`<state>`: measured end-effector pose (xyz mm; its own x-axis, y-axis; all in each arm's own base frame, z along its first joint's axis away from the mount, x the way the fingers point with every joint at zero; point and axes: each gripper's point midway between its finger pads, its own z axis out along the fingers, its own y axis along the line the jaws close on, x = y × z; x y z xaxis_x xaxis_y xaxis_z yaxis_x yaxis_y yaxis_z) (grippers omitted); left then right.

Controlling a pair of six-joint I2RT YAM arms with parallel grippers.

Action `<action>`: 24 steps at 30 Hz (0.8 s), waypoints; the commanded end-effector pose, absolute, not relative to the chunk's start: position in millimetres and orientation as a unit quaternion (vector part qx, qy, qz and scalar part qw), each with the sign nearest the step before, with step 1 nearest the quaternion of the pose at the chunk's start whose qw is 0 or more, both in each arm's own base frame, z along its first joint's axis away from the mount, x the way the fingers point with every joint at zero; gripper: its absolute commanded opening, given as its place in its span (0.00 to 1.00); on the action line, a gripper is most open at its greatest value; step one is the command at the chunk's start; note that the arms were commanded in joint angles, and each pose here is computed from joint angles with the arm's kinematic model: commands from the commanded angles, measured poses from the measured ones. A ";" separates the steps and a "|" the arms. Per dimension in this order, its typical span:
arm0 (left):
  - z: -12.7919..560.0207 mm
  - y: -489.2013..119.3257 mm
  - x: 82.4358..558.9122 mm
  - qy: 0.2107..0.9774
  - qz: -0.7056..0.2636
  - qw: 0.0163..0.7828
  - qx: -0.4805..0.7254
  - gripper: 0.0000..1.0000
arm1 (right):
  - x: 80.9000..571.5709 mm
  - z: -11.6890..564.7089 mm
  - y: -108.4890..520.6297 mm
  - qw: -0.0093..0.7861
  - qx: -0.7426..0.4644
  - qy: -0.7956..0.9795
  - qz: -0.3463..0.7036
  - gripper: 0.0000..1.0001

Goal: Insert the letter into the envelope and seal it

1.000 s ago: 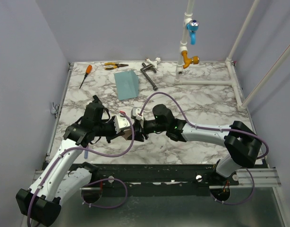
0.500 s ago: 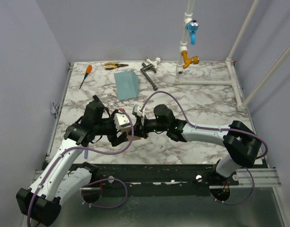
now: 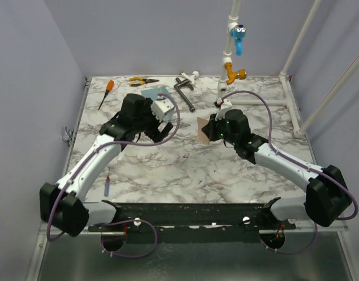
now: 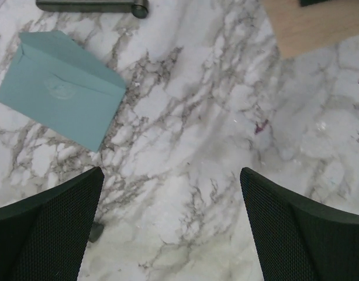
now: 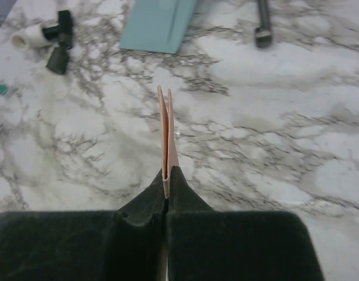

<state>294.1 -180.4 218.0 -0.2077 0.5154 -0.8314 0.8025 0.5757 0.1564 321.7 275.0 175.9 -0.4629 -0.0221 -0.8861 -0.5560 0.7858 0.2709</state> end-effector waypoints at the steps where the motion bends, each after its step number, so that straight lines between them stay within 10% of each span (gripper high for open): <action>1: 216.9 -192.8 376.5 0.807 -0.087 0.463 0.357 0.99 | 325.9 153.6 221.1 0.466 -0.108 0.859 0.183 0.01; 11: 205.1 -221.9 522.9 0.864 -0.032 0.482 0.142 0.99 | 330.9 180.9 201.9 0.487 -0.142 0.852 0.126 0.01; 24: 125.6 -219.9 555.5 0.903 0.026 0.415 0.109 0.98 | 334.0 190.6 194.8 0.502 -0.172 0.841 0.101 0.01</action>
